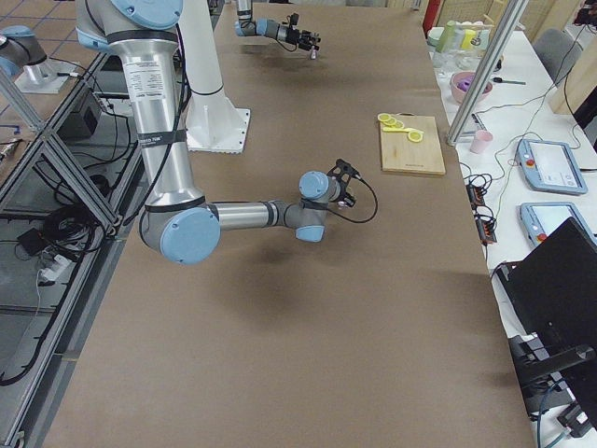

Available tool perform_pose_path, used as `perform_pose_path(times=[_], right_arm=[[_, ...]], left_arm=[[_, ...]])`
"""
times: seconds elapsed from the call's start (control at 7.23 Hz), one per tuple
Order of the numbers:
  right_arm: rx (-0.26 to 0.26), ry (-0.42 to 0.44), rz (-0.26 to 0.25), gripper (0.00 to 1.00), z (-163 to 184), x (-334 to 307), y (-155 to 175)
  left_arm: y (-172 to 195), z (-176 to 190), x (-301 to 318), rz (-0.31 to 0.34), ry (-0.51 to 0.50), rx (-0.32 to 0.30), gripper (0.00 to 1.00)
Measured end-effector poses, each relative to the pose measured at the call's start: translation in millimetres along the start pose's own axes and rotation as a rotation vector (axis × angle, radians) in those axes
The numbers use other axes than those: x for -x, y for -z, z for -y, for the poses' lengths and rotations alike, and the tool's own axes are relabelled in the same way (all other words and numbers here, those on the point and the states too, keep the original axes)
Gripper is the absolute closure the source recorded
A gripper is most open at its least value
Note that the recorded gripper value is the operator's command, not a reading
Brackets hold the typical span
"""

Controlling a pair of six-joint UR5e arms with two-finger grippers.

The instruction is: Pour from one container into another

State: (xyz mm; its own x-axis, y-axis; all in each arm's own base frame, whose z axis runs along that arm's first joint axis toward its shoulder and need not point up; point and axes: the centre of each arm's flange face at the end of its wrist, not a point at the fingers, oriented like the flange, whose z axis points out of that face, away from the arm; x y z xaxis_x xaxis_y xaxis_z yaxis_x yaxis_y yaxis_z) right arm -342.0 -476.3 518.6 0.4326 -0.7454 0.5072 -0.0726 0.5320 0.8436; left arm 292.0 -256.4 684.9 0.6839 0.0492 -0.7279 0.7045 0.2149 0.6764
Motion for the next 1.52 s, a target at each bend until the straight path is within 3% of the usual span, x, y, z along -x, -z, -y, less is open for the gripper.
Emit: perform_pose_path(times=[0.14,0.42,0.69,0.83,1.25,1.52], right_arm=[[-0.002,0.001,-0.001,1.00,2.1,-1.3,1.1],[0.000,0.000,0.011,1.00,10.4,-16.6,14.4],[0.008,-0.004,0.039,1.00,25.5,-48.6,46.1],[0.008,0.009,0.049,1.00,33.3,-66.3,65.7],[0.010,0.083,0.068,1.00,67.2,-105.6,113.8],[0.004,0.103,0.083,1.00,95.6,-113.1,128.1]], left_arm=[[0.5,-1.8,-0.4,-0.001,0.000,0.002,0.33],[1.8,-3.9,-2.1,-0.005,0.000,0.006,0.71],[2.4,-4.5,-3.1,-0.008,0.000,0.008,0.94],[2.6,-4.6,-3.5,-0.008,0.000,0.008,1.00],[3.5,-3.2,-7.1,-0.013,0.009,0.009,1.00],[5.7,7.9,-16.1,-0.024,0.036,0.004,1.00]])
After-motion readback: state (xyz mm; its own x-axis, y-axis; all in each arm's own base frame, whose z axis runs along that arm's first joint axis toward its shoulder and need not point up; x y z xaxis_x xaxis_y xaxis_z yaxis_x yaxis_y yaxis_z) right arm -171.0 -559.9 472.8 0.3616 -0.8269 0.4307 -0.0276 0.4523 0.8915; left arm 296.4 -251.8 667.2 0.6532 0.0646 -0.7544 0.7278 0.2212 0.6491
